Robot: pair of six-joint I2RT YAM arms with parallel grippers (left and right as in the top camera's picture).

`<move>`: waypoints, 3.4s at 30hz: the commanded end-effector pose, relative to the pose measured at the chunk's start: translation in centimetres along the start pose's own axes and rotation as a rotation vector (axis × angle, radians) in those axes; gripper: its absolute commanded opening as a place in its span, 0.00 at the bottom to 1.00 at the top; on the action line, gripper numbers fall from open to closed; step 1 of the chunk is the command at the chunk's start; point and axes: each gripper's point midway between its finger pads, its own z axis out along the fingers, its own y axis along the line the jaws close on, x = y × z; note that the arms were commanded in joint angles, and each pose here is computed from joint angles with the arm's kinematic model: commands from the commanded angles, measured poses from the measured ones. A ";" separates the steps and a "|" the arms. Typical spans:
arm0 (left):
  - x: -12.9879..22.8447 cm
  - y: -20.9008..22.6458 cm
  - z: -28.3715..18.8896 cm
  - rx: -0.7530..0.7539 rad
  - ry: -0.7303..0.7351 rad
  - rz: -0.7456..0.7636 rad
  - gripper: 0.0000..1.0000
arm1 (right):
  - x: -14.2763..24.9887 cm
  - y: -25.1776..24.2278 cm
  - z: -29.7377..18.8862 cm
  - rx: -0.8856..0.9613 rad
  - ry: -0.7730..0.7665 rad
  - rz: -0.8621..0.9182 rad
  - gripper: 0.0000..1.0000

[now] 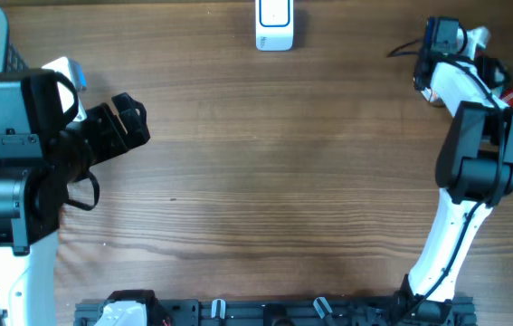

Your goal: Scan the item barcode

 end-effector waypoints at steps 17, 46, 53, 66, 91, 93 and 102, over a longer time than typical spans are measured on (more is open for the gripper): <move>-0.2 0.3 0.0 -0.011 -0.009 -0.013 1.00 | -8.4 -11.5 -16.1 -0.932 -0.406 0.531 1.00; -0.2 0.3 0.0 -0.011 -0.009 -0.013 1.00 | 13.6 -16.3 -35.2 -1.732 0.016 0.147 1.00; -0.2 0.3 0.0 -0.011 -0.009 -0.013 1.00 | 12.0 -16.4 -35.1 -1.728 -0.062 0.170 1.00; -0.2 0.3 0.0 -0.011 -0.009 -0.013 1.00 | 12.0 -15.5 -33.2 -1.638 -0.047 0.164 1.00; -0.2 0.3 0.0 -0.011 -0.009 -0.013 1.00 | 18.3 -9.0 -38.2 -1.618 -1.122 0.145 1.00; -0.2 0.3 0.0 -0.011 -0.009 -0.013 1.00 | 18.6 -8.3 -37.9 -1.601 -1.182 0.167 1.00; -0.2 0.3 0.0 -0.011 -0.009 -0.013 1.00 | 20.8 -7.2 -36.9 -1.473 -1.439 0.295 1.00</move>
